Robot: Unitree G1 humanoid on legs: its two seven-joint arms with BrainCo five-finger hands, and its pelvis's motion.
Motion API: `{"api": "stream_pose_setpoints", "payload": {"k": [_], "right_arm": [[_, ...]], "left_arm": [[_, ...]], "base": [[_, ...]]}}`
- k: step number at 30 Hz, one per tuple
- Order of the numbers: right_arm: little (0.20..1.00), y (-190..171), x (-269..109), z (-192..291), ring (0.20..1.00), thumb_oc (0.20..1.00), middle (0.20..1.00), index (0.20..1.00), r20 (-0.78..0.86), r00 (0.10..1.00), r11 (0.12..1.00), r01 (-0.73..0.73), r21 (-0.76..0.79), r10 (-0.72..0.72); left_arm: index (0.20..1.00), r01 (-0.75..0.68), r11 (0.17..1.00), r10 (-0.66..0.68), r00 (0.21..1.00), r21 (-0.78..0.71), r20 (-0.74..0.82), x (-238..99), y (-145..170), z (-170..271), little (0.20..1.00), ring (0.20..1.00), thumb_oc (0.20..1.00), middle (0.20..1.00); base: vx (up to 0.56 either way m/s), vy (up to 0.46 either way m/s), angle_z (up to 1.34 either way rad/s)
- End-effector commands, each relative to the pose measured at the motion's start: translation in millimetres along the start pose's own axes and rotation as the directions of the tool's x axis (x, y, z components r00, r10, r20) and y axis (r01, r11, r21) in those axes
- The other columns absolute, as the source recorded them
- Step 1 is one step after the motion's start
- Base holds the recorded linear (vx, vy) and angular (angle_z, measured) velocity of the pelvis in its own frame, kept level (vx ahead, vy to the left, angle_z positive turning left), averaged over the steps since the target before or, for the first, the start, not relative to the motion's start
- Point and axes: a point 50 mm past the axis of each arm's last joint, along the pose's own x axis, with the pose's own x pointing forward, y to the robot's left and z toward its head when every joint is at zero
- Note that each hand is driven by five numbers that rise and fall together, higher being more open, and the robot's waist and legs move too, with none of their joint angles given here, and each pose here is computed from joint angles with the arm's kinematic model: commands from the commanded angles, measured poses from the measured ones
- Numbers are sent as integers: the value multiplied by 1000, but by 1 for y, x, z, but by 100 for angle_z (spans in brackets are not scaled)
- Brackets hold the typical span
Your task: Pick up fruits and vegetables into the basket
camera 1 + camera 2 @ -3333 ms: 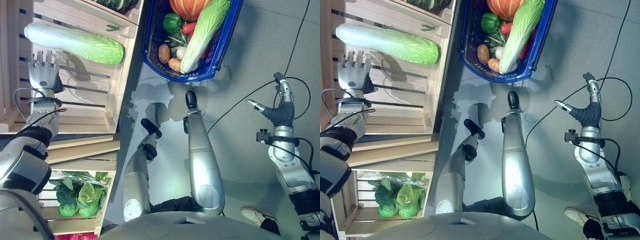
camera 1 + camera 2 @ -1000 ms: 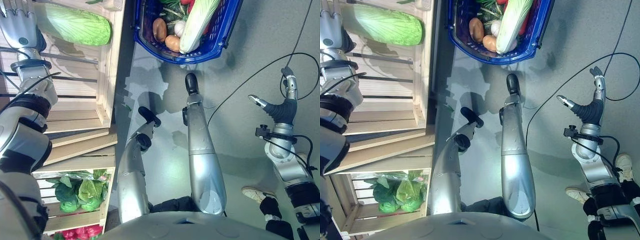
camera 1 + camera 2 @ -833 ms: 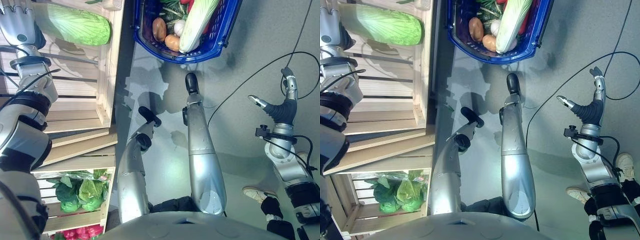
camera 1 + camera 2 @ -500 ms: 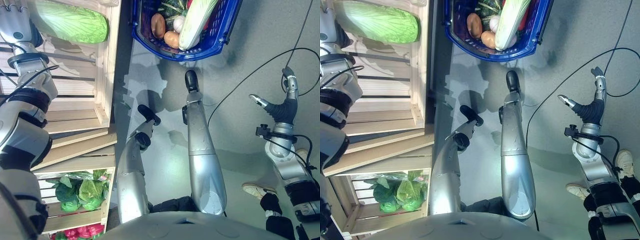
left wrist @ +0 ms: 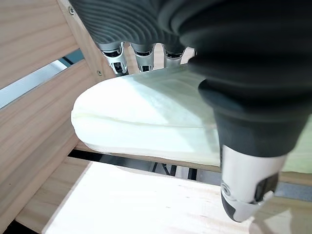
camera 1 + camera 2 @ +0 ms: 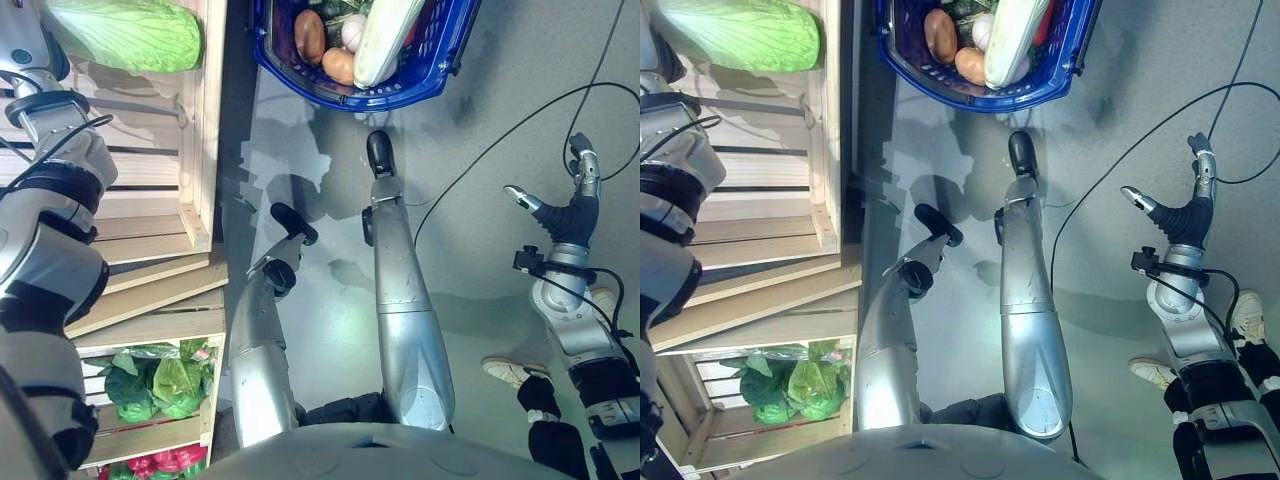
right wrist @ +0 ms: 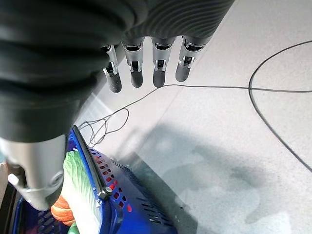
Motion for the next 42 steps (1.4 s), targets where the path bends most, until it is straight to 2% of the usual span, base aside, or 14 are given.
{"api": "stream_pose_setpoints", "payload": {"k": [1, 2, 3, 4, 11, 22, 30, 37, 42], "right_arm": [[1000, 0, -1, 5, 1000, 1000, 1000, 1000, 40, 999, 1000, 3, 28, -4], [1000, -1, -1, 5, 1000, 1000, 1000, 1000, 43, 999, 1000, 6, 28, -7], [1000, -1, 0, 6, 1000, 1000, 1000, 1000, 43, 999, 1000, 8, 29, -9], [1000, -1, 0, 6, 1000, 1000, 1000, 1000, 44, 999, 1000, 10, 29, -11], [1000, -5, 2, 12, 1000, 1000, 1000, 1000, 73, 997, 999, 28, 40, -31], [1000, -9, -1, 21, 1000, 1000, 1000, 1000, 110, 993, 996, 38, 82, -47], [1000, -10, -8, 24, 1000, 1000, 1000, 1000, 102, 995, 993, 6, 119, -18], [1000, -4, -12, 30, 1000, 1000, 1000, 1000, 101, 990, 979, -116, 168, 99], [1000, 5, -15, 38, 1000, 1000, 1000, 1000, 100, 963, 939, -265, 218, 249]], "left_arm": [[1000, 91, 980, -65, 987, 176, -147, -2, -19, -49, 1000, 1000, 1000, 1000], [1000, 112, 977, -84, 984, 181, -157, -3, -21, -52, 1000, 1000, 1000, 1000], [489, 120, 975, -90, 982, 185, -163, -4, -22, -52, 489, 489, 489, 489], [200, 136, 974, -105, 980, 182, -167, -6, -25, -52, 200, 200, 200, 200], [200, 199, 969, -172, 969, 147, -179, -18, -40, -58, 200, 200, 200, 200], [200, 213, 973, -200, 970, 88, -142, -39, -63, -72, 200, 200, 200, 200], [200, 248, 965, -256, 961, -81, -109, -68, -85, -78, 200, 200, 200, 200], [200, 263, 934, -285, 957, -242, -60, -93, -97, -81, 200, 200, 200, 200], [200, 271, 842, -313, 950, -467, -14, -120, -104, -84, 200, 200, 200, 200]], "base": [[0, 0, 0], [0, 0, 0], [0, 0, 0], [-9, 2, -3], [-19, -10, -1], [-47, -49, 3], [-32, -48, 7], [-6, -81, 6], [23, -107, 6]]}}
